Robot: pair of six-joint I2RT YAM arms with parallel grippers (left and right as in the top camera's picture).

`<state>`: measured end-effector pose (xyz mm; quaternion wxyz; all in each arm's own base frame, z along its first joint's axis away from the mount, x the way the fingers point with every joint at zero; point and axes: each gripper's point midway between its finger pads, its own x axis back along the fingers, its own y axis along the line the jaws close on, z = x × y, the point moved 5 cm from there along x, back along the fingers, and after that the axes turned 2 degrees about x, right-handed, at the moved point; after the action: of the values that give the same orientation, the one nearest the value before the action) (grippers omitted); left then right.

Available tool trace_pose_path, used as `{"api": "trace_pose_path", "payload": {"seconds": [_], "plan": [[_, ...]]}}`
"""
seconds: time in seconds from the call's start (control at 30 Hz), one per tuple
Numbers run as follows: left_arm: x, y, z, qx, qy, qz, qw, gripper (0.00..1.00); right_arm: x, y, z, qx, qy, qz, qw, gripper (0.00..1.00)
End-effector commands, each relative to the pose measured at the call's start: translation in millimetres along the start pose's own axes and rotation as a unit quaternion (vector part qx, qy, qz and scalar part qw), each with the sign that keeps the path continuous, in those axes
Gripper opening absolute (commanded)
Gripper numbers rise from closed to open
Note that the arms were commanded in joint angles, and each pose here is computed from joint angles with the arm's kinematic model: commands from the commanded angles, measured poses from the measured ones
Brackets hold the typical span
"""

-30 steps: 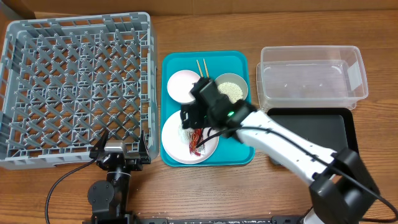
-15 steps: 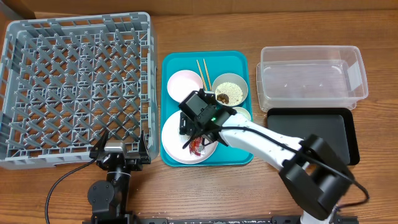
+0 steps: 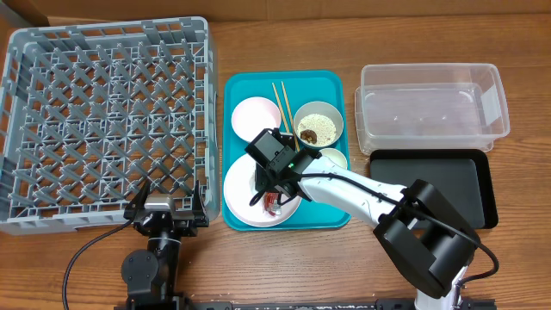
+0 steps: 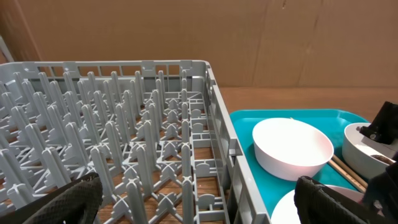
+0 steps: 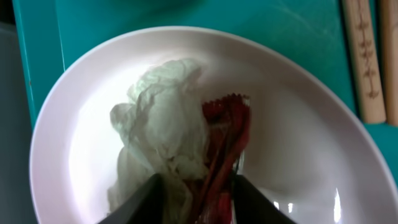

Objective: Sort waste into correct bins and load items into the dishwasher
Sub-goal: 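Carry the tissue and wrapper right and drop them into the clear bin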

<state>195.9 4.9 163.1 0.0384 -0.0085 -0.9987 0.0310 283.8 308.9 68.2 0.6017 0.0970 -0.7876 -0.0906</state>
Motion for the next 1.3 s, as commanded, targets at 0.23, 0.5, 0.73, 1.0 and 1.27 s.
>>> {"api": "trace_pose_path", "payload": {"seconds": [0.23,0.5,0.73,1.0,1.27], "plan": [[-0.1,-2.1,1.2,-0.003,-0.003,0.007,1.000,1.00,11.5,15.0,-12.8,0.000,-0.002,-0.033,0.999,0.04],[-0.1,-2.1,1.2,-0.003,-0.003,0.007,1.000,1.00,70.6,31.6,-56.3,0.022,-0.030,-0.040,0.998,0.04],[-0.1,-2.1,1.2,-0.003,-0.003,0.007,1.000,1.00,157.4,-7.5,-121.6,-0.012,-0.087,-0.029,0.996,0.04],[-0.1,-2.1,1.2,-0.003,-0.003,0.007,1.000,1.00,192.9,-131.5,-184.3,-0.138,-0.156,0.060,0.976,0.04],[-0.1,-2.1,1.2,-0.003,-0.003,0.007,1.000,1.00,195.7,-225.6,-199.3,-0.234,-0.158,0.112,0.953,0.04]]}}
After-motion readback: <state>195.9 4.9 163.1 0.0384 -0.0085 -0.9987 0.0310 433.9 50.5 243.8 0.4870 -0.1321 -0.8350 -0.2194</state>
